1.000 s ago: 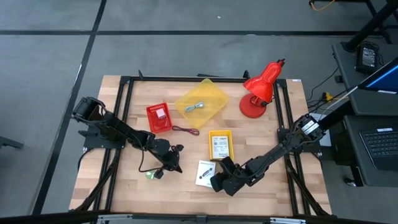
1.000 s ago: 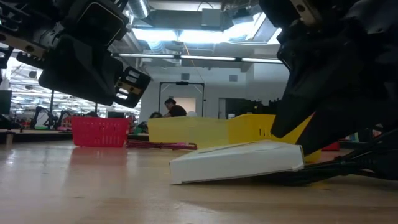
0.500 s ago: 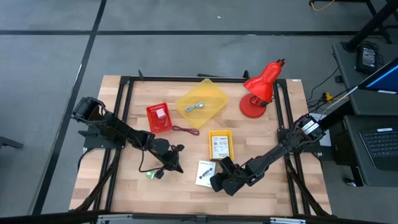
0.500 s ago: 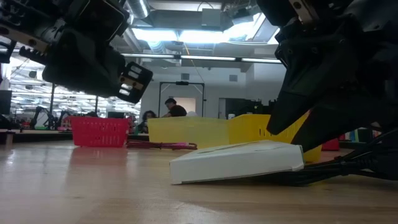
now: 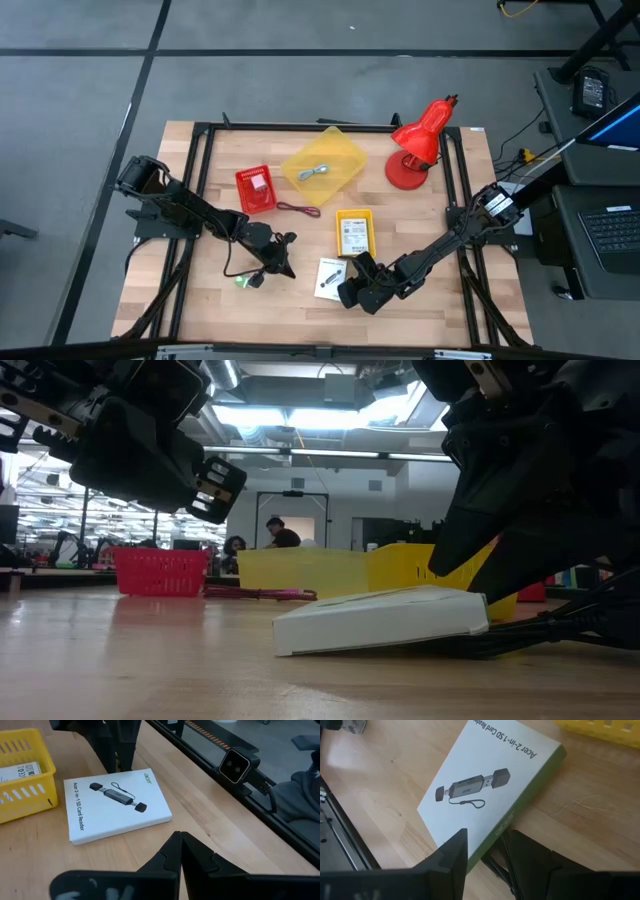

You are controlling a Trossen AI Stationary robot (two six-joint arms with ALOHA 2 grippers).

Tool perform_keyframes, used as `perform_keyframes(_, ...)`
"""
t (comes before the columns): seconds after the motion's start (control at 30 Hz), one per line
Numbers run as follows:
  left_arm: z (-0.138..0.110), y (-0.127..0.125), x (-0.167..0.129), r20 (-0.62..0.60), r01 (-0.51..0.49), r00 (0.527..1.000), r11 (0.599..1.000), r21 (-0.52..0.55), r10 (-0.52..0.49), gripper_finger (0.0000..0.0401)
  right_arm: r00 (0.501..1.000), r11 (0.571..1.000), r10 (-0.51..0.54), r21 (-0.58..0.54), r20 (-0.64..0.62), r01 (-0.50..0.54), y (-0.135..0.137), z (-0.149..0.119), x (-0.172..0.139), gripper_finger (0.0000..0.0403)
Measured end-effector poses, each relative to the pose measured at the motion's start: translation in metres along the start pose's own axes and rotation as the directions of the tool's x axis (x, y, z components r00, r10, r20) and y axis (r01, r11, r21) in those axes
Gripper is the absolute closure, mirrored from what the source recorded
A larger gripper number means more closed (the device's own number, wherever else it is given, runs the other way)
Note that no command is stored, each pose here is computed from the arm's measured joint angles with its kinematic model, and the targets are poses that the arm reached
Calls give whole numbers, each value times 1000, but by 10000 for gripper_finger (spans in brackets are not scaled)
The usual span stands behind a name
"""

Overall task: Pick and place items into bin
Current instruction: Stack the white box on top of the white box

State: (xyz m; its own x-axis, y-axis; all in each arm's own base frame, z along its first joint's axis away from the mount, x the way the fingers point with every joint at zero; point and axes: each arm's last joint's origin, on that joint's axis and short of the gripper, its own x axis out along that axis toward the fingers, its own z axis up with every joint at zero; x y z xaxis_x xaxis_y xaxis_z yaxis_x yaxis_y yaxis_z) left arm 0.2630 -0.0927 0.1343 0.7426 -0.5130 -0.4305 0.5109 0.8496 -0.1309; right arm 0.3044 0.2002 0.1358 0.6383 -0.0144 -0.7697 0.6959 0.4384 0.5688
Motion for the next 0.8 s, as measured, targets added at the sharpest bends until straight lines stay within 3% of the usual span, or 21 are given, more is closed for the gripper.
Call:
perform_keyframes(0.33,0,0,0,-1,0,1000,1000,1,0,398,999,1000,15,11,-48,-14,3,1,-3,269)
perform_keyframes(0.53,0,0,0,-1,0,1000,1000,1,0,398,1000,1000,4,-14,-28,-5,5,2,-24,269)
perform_keyframes(0.67,0,0,0,-2,-1,1000,1000,0,1,398,996,998,-36,-45,77,39,0,-3,-43,269)
perform_keyframes(0.8,0,0,0,-2,-2,1000,1000,-13,1,398,993,997,-59,-44,99,63,-6,-16,-54,269)
